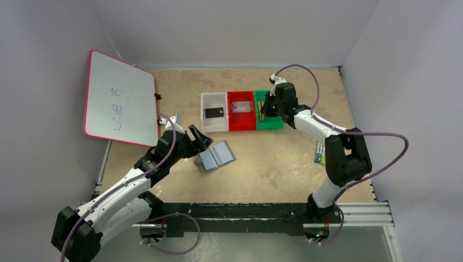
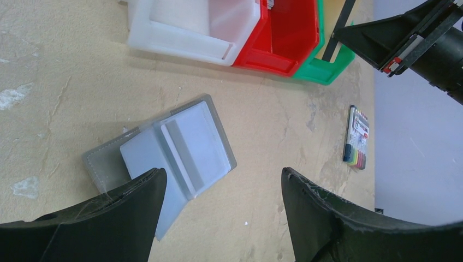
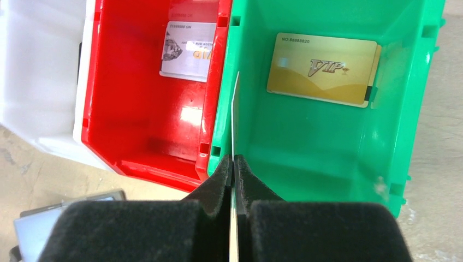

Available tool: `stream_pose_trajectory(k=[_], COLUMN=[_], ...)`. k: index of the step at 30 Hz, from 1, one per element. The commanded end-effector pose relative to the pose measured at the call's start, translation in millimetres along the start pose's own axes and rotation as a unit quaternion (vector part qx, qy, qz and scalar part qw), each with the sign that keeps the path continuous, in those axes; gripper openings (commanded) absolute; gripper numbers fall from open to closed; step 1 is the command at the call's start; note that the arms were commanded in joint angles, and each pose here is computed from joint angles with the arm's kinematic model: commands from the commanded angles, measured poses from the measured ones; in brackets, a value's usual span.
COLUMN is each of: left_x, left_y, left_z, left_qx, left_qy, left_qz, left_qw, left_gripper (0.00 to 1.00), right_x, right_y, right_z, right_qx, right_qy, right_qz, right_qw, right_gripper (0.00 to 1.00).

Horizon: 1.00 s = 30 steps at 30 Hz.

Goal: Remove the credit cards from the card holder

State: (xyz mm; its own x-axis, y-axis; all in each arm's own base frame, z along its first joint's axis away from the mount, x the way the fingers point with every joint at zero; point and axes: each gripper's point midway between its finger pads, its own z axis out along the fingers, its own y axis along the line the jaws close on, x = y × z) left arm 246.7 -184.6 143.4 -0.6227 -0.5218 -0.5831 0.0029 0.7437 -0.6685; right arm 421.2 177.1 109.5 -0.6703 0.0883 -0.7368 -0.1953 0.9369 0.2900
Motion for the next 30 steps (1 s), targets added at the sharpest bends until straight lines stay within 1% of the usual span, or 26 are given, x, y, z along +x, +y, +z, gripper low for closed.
stream_pose_trajectory(k=[1,5,9,13,15,17,19,21,23,25,26,27,30], left_x=[-13,-13,-15,-15,-16,-16,-16,-18,-19,-19,-20,-20,-23], left_y=[-16,-17,-19,-19,-19,-20,-21,-22,-22,-22,-22,-22,-21], left_z=[-1,-1,-1,-1,-1,-1,-2,-3,-4,-5,-6,-7,-11], left_qx=[0.026,0.028,0.031,0.031,0.031,0.032,0.033,0.034,0.035,0.036,0.036,0.035,0.031], left_qy=[-0.021,-0.022,-0.025,-0.024,-0.025,-0.025,-0.026,-0.028,-0.030,-0.031,-0.032,-0.032,-0.040], left_qz=[-0.006,-0.008,-0.008,-0.006,-0.004,-0.005,-0.005,-0.004,-0.005,-0.006,-0.005,-0.004,-0.003], left_qw=[0.999,0.999,0.999,0.999,0.999,0.999,0.999,0.999,0.999,0.999,0.999,0.999,0.999], left_gripper=[0.76,0.76,0.76,0.76,0.76,0.76,0.76,0.76,0.76,0.76,0.76,0.76,0.76], right_x=[-23,-22,-29,-43,-52,-60,-71,-77,-69,-66,-62,-60,-55], right_y=[32,40,39,22,13,14,10,10,16,13,10,6,-7], right_z=[-10,-10,-15,-22,-25,-26,-27,-28,-24,-19,-15,-12,-3], right_qx=[-0.044,-0.050,-0.040,0.000,0.017,0.007,0.019,0.018,-0.010,-0.009,-0.011,-0.010,-0.008], right_qy=[-0.023,-0.021,-0.035,-0.064,-0.089,-0.114,-0.135,-0.139,-0.140,-0.140,-0.126,-0.113,-0.074], right_qz=[0.008,-0.004,-0.033,-0.103,-0.157,-0.234,-0.290,-0.366,-0.450,-0.514,-0.536,-0.552,-0.577], right_qw=[0.999,0.999,0.998,0.993,0.983,0.965,0.947,0.920,0.882,0.846,0.834,0.826,0.813], right_gripper=[0.00,0.00,0.00,0.00,0.00,0.00,0.00,0.00,0.00,0.00,0.00,0.00,0.00])
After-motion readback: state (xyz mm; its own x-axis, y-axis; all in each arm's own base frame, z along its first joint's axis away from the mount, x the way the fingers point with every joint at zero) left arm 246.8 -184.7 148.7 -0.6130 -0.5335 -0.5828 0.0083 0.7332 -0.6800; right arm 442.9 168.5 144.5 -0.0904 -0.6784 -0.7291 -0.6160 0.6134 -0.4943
